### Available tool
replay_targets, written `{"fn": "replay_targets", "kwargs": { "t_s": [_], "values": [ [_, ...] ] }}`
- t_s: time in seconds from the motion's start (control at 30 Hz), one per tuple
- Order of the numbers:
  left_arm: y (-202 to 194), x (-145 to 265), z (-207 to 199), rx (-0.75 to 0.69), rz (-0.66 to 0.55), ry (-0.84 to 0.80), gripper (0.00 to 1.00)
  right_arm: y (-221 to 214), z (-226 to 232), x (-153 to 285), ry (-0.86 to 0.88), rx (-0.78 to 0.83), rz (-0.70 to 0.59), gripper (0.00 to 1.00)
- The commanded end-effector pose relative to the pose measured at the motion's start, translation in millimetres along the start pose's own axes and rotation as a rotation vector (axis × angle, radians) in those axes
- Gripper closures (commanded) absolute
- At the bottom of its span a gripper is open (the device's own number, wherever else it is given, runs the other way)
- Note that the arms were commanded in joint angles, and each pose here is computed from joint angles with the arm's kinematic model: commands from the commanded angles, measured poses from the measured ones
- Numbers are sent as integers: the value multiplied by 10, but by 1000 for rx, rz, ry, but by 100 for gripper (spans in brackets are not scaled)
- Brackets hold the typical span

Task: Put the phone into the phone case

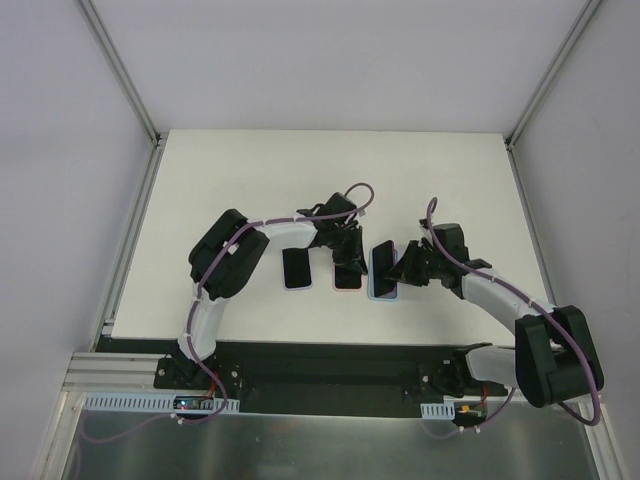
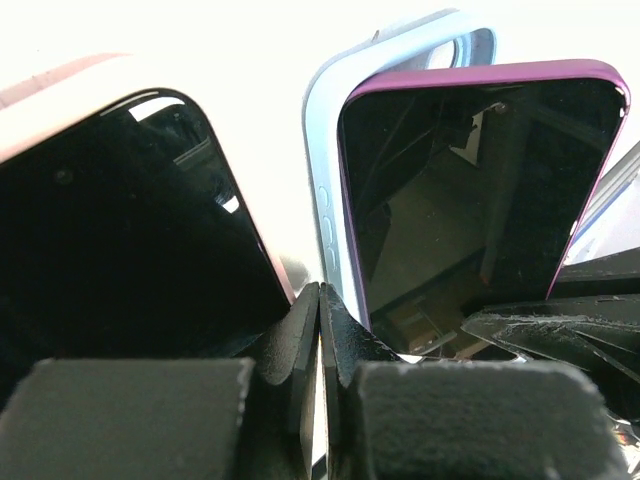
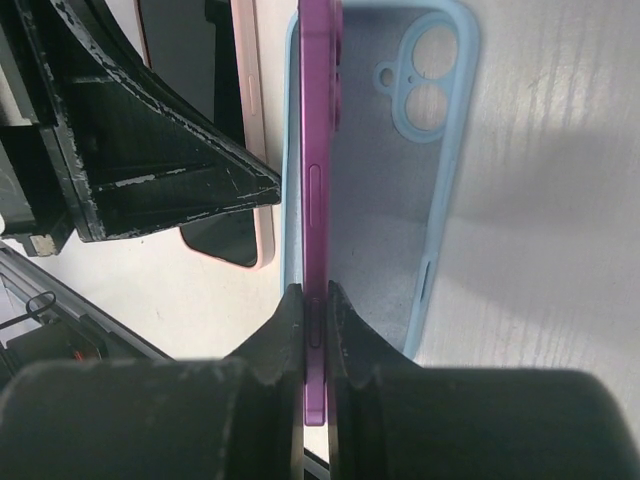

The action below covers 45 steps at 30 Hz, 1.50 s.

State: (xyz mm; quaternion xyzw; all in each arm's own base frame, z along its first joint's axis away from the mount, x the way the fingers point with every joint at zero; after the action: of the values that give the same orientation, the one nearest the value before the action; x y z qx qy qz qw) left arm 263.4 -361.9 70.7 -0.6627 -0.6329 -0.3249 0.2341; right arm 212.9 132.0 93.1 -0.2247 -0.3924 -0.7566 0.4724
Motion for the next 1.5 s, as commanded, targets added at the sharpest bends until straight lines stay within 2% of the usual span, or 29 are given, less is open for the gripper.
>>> {"fn": "replay_targets", "kwargs": {
  "t_s": [0.0, 0.57, 0.87, 1.47],
  "values": [
    [-34, -86, 38, 7, 12, 37, 100, -36, -105, 8, -24, -19, 0, 98],
    [-146, -204, -14, 5, 57, 27, 100, -93, -124, -140, 61, -92, 43, 97],
    [-136, -205, -20, 5, 54, 28, 100, -234, -205, -254, 84, -115, 137, 96],
    [-120, -151, -73, -9, 41, 18, 100, -54, -186, 15, -88, -80, 78, 66]
  ]
}}
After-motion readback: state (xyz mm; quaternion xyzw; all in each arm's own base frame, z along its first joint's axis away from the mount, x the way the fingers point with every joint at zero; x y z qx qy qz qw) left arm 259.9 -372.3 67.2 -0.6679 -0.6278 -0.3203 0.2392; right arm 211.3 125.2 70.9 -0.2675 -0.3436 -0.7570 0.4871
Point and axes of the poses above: each gripper's point midway between its finger pads, its own x axis back along the fingers, its own z axis along the line the jaws close on, y = z × x, the point moved 6 cm from there along x, back along the fingers, and after that the axes turned 1 degree about x, right-handed, at the moved point
